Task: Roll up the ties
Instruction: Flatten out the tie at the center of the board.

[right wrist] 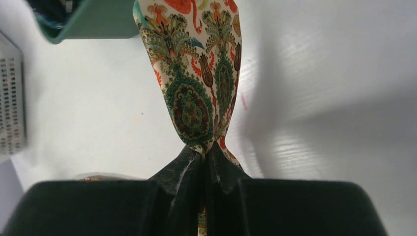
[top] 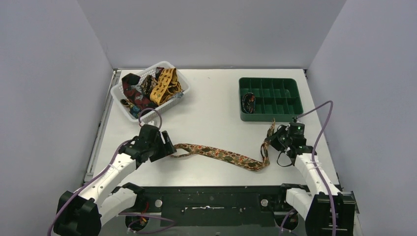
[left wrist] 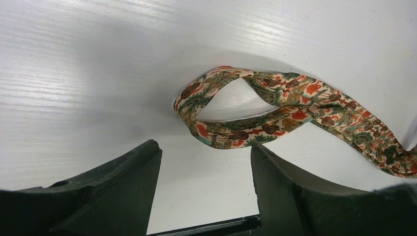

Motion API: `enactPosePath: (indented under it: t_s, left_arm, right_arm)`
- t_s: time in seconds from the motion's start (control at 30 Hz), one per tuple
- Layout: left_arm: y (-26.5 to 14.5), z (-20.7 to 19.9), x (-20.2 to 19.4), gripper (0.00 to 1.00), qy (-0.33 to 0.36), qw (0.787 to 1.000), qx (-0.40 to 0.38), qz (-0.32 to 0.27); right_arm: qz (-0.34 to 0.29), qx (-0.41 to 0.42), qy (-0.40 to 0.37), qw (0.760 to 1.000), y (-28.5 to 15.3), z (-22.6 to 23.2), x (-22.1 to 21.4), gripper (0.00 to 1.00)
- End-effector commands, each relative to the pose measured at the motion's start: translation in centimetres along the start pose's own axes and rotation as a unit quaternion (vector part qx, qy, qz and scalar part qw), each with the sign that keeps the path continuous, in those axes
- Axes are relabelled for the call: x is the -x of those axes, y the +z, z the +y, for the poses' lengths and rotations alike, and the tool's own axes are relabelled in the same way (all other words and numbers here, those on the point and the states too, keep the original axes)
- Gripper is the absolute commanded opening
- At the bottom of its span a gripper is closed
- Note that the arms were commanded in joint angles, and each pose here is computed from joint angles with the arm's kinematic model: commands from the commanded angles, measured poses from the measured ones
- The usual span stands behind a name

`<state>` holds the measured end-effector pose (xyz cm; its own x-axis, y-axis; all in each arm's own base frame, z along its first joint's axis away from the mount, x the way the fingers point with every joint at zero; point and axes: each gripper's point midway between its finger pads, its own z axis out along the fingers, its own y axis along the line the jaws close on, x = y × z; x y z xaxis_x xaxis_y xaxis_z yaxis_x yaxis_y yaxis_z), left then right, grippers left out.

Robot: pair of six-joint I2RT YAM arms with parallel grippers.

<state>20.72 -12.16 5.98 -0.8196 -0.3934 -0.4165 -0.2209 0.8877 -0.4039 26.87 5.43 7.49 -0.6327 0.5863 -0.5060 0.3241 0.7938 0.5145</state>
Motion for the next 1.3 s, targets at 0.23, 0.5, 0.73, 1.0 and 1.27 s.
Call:
enactPosePath:
  t_s: [0.23,0.5,0.73,1.0,1.27]
  left_arm:
    - [-0.7,-3.0,2.0,0.65,0.010,0.997,-0.076,-0.020]
    - [0.2,-2.9,1.4,0.70,0.007,0.996,-0.088,0.001]
    - [0.8,-2.7,3.1,0.71,-0.016,0.996,-0.091,-0.013]
    - [1.9,-2.9,1.9,0.71,0.000,0.994,-0.106,0.028]
    - [1.5,-2.4,1.3,0.72,-0.004,0.994,-0.103,0.026]
  right_arm:
    - [0.010,0.040,0.190,0.981,-0.2,-3.8,1.9,0.00]
    - [-0.024,0.252,0.100,0.962,-3.6,4.5,8.1,0.00]
    - [-0.113,0.356,0.107,0.921,-6.1,6.7,12.1,0.00]
    - [-0.082,0.233,0.233,0.941,-2.0,-0.6,8.3,0.04]
    - [-0.084,-0.077,0.268,0.957,-2.5,-10.5,6.9,0.04]
